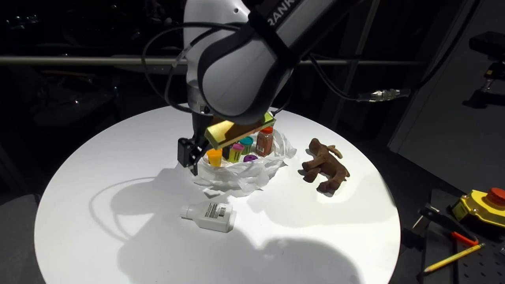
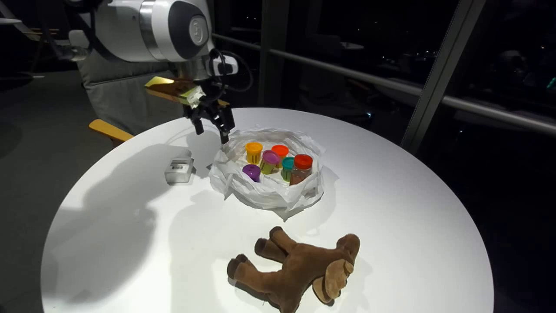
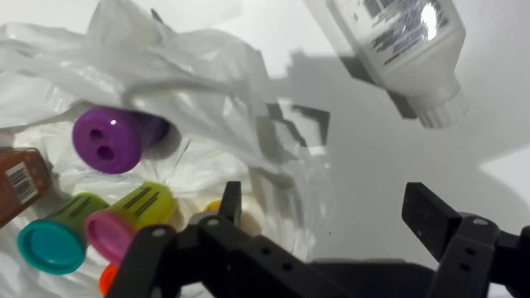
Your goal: Put the objects on the table in the plastic bag
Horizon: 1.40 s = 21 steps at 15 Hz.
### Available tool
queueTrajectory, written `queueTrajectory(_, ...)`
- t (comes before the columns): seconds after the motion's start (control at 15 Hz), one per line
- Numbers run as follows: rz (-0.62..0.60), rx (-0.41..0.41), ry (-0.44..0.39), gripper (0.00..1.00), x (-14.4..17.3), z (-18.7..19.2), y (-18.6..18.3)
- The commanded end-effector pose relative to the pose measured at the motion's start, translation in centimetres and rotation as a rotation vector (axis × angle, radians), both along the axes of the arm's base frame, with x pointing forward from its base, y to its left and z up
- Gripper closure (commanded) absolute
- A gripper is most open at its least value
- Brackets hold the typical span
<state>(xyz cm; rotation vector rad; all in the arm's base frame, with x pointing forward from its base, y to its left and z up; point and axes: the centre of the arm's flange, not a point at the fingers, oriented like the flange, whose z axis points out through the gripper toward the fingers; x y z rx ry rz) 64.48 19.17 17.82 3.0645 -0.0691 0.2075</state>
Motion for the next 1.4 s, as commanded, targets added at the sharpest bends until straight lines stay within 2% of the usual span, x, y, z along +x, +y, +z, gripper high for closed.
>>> queueTrajectory(0.0, 0.151, -0.055, 0.033, 0.00, -2.5, -3.3, 3.9)
queueTrajectory(0.2, 0.238, -0.091, 0.039, 0.00, -3.6, -5.3, 6.6)
queueTrajectory(0.47, 0.303, -0.113, 0.044, 0.00, -4.0, -6.1, 8.3)
queueTrajectory(0.8, 0.348, -0.149, 0.013, 0.00, -3.1, -6.2, 8.6)
queueTrajectory(1.33, 0.405, -0.168, 0.018, 0.00, -1.5, -7.0, 9.0)
